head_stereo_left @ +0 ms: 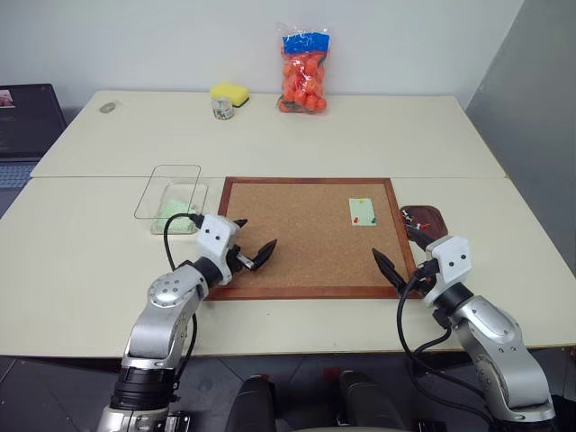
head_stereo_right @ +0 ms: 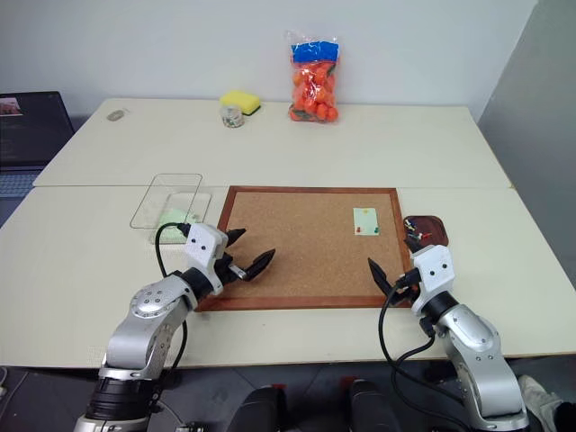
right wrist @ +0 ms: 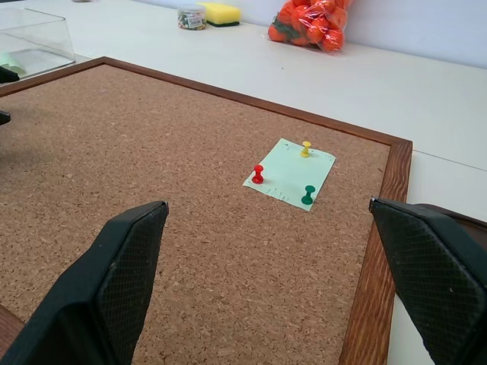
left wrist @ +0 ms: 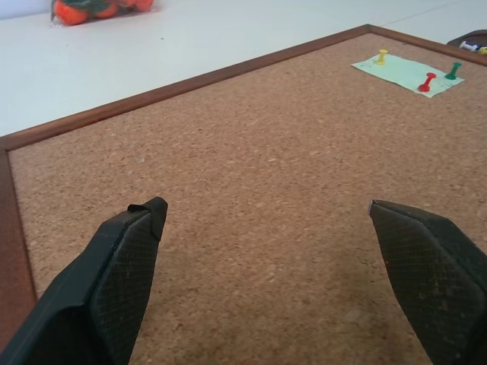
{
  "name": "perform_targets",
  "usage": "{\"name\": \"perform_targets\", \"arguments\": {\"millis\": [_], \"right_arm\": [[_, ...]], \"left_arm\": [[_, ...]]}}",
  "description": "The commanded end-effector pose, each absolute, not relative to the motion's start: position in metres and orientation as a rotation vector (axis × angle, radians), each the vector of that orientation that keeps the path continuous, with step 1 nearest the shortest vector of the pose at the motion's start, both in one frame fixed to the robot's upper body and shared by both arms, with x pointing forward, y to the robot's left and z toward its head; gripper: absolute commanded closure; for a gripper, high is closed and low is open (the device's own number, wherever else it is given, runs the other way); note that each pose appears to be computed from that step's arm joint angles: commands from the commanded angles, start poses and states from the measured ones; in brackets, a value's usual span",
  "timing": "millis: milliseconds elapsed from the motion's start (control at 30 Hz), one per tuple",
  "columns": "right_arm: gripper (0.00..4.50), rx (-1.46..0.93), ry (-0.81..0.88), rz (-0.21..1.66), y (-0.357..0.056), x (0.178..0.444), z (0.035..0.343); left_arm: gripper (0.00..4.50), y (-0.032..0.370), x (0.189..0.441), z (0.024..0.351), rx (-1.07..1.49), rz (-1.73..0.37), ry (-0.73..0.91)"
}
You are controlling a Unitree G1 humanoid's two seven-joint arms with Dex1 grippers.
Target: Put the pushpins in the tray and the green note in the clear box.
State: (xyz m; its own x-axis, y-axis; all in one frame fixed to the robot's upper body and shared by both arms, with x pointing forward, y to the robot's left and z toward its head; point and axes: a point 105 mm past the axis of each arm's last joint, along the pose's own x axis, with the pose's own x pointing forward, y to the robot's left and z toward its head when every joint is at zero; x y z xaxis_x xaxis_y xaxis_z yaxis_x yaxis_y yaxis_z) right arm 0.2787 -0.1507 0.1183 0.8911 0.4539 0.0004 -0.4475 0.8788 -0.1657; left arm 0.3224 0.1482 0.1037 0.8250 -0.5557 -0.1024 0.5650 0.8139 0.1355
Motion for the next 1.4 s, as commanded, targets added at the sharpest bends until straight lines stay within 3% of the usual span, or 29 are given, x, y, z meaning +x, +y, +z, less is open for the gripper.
{"name": "perform_targets", "arguments": {"millis": [33,433,767,833,1200,1400], "right_arm": [[0.0,-0.174,-0.086,0.486,-0.148,0.279,0.129],[0.0,-0.18,-0.086,0.499,-0.147,0.279,0.13],[0.0,-0.212,-0.082,0.603,-0.139,0.261,0.14],[0.0,-0.214,-0.08,0.638,-0.135,0.256,0.143],[0.0,-0.213,-0.059,0.642,-0.133,0.255,0.137],[0.0,-0.222,-0.074,0.632,-0.131,0.258,0.138]], "left_arm": [[0.0,0.138,0.316,0.118,0.164,-0.647,-0.011],[0.0,0.134,0.311,0.118,0.146,-0.725,0.006],[0.0,0.127,0.307,0.114,0.166,-0.801,0.026],[0.18,0.126,0.308,0.116,0.165,-0.82,0.027],[2.36,0.125,0.317,0.121,0.211,-0.864,0.03],[3.5,0.127,0.327,0.108,0.243,-0.857,0.081]]}}
